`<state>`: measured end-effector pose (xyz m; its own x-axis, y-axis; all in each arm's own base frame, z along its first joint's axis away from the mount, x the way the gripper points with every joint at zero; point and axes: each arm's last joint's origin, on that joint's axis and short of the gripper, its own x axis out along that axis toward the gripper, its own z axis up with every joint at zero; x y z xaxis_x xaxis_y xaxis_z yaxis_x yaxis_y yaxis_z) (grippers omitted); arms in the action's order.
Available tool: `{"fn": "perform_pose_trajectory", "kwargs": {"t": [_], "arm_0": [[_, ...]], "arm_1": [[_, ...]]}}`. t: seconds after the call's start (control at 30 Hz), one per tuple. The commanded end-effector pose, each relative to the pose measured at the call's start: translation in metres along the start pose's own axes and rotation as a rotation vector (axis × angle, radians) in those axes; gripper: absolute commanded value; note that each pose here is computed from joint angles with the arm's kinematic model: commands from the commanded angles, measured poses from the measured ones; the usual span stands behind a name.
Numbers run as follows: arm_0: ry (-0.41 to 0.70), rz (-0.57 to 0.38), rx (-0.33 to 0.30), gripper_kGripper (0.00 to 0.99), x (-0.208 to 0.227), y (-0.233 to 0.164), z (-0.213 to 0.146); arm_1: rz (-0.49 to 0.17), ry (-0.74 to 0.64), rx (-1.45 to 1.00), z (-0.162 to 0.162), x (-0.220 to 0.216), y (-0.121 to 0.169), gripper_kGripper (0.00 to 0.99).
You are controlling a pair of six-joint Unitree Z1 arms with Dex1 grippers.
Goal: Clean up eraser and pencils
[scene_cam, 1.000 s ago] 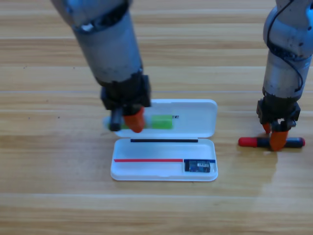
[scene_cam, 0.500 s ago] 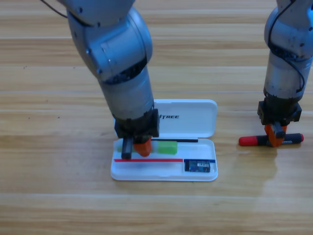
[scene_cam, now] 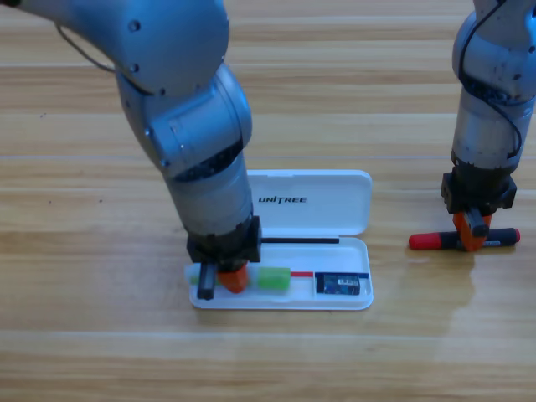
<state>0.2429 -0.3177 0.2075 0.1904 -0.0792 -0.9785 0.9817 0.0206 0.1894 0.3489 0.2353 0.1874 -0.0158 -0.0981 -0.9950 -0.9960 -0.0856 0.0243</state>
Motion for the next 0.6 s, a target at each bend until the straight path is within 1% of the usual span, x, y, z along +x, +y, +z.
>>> {"fn": "perform_pose_trajectory", "kwargs": {"t": [0.03, 0.13, 0.23, 0.33, 0.43, 0.6], "arm_0": [[0.050, -0.033, 0.019, 0.000, 0.024, -0.011, 0.003], [0.048, -0.029, 0.022, 0.000, 0.022, -0.010, 0.003], [0.045, -0.025, 0.024, 0.000, 0.021, -0.010, 0.004], [0.035, -0.018, 0.026, 0.000, 0.019, -0.008, 0.006], [0.028, -0.009, 0.031, 0.000, 0.016, -0.006, 0.007], [0.008, 0.011, 0.029, 0.000, 0.006, -0.002, 0.010]], "arm_1": [[0.110, 0.045, 0.000, -0.006, 0.040, 0.003, 0.000], [0.073, 0.027, 0.006, -0.011, 0.020, 0.008, 0.000], [0.014, -0.031, 0.012, -0.016, -0.027, 0.028, 0.000], [-0.015, -0.066, 0.014, -0.019, -0.065, 0.047, 0.000], [-0.013, -0.065, 0.020, -0.019, -0.079, 0.057, 0.000], [0.004, -0.059, 0.033, -0.017, -0.076, 0.057, 0.000]]}}
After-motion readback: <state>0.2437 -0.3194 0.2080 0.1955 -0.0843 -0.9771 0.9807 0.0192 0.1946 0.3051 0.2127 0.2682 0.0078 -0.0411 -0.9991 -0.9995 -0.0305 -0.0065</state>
